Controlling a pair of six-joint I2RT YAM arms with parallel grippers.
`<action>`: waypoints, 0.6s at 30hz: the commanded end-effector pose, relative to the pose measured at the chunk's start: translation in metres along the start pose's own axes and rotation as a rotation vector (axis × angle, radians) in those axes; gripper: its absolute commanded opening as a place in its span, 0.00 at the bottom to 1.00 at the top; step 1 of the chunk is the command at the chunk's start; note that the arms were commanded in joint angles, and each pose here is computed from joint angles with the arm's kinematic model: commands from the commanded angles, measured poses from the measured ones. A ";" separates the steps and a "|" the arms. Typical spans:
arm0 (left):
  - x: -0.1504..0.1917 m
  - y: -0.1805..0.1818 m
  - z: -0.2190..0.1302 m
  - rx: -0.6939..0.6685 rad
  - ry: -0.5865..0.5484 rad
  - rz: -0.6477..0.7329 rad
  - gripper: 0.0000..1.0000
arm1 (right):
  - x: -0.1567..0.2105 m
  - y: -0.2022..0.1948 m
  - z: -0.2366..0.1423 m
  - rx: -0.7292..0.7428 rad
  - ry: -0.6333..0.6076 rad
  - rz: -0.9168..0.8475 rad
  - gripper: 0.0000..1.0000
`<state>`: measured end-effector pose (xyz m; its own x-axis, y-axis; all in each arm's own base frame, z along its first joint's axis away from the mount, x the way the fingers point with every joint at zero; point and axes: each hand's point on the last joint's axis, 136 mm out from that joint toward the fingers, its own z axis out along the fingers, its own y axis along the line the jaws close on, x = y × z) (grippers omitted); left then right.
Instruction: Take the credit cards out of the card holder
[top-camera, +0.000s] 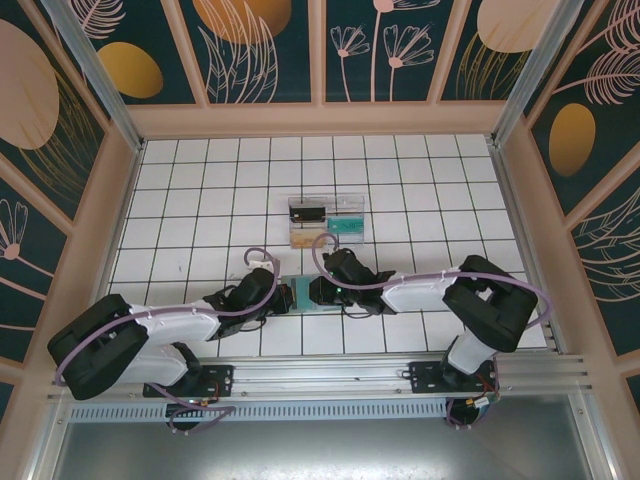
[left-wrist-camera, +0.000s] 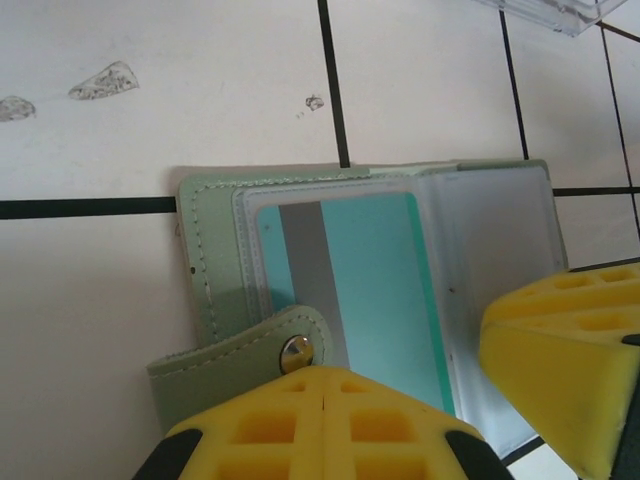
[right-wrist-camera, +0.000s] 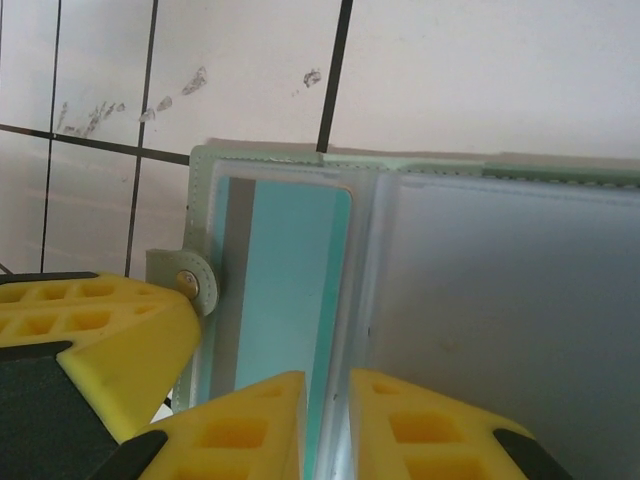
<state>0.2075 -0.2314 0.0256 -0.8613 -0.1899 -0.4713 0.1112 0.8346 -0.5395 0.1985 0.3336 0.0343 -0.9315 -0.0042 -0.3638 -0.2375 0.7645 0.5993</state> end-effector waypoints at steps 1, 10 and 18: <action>0.004 0.015 0.002 -0.045 0.001 0.003 0.00 | -0.006 0.011 0.003 -0.037 -0.001 0.020 0.20; 0.008 0.019 0.002 -0.045 0.007 -0.006 0.00 | -0.007 0.014 0.006 -0.053 0.008 0.031 0.19; 0.010 0.019 0.003 -0.038 0.010 -0.011 0.00 | -0.007 0.012 0.010 -0.041 0.024 0.041 0.19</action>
<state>0.2056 -0.2292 0.0211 -0.8590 -0.1930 -0.4742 0.1138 0.8311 -0.5443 0.1999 0.3427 0.0351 -0.9421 0.0002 -0.3352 -0.2224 0.7478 0.6256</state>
